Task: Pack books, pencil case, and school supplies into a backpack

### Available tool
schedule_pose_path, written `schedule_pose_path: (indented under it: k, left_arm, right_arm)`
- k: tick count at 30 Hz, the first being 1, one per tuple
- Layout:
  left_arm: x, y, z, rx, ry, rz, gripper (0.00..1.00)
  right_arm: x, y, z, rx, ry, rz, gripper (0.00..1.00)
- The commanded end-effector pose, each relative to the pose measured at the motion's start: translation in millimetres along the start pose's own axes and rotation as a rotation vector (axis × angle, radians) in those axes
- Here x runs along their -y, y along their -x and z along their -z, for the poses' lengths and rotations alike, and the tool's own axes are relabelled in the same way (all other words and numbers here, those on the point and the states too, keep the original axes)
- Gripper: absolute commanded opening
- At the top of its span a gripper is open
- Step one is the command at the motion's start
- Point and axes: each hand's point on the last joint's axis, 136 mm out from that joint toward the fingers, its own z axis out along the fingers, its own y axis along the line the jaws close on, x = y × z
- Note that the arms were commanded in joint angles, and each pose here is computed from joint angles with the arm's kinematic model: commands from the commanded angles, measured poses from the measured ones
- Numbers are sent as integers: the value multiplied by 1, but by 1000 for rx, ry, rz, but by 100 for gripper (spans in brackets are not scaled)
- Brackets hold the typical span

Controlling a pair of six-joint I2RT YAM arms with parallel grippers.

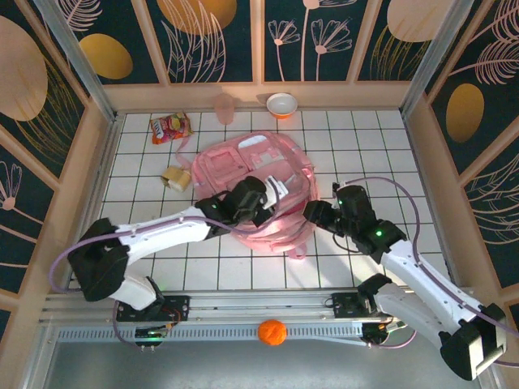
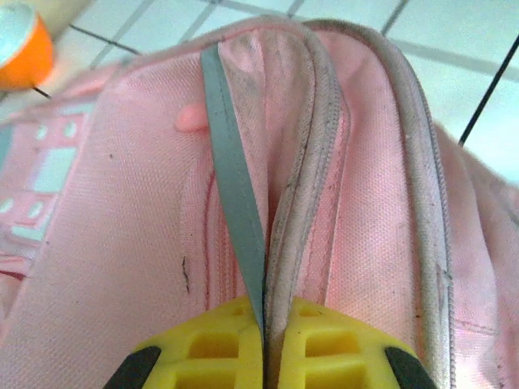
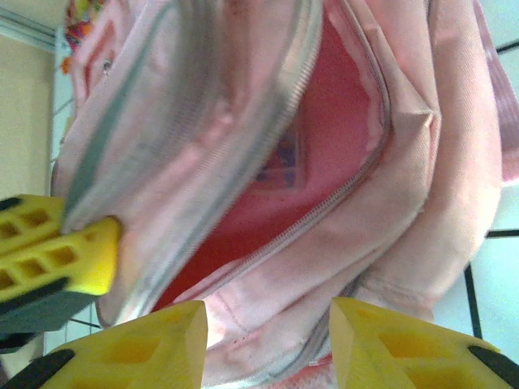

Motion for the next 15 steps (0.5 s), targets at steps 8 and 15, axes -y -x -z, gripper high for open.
schedule_pose_path:
  k: [8, 15]
  left_arm:
    - [-25, 65, 35, 264, -57, 189, 0]
    - [-20, 68, 36, 278, -87, 185, 0]
  right_arm:
    - [-73, 0, -2, 9, 319, -11, 45]
    - [-66, 26, -14, 92, 305, -309, 48]
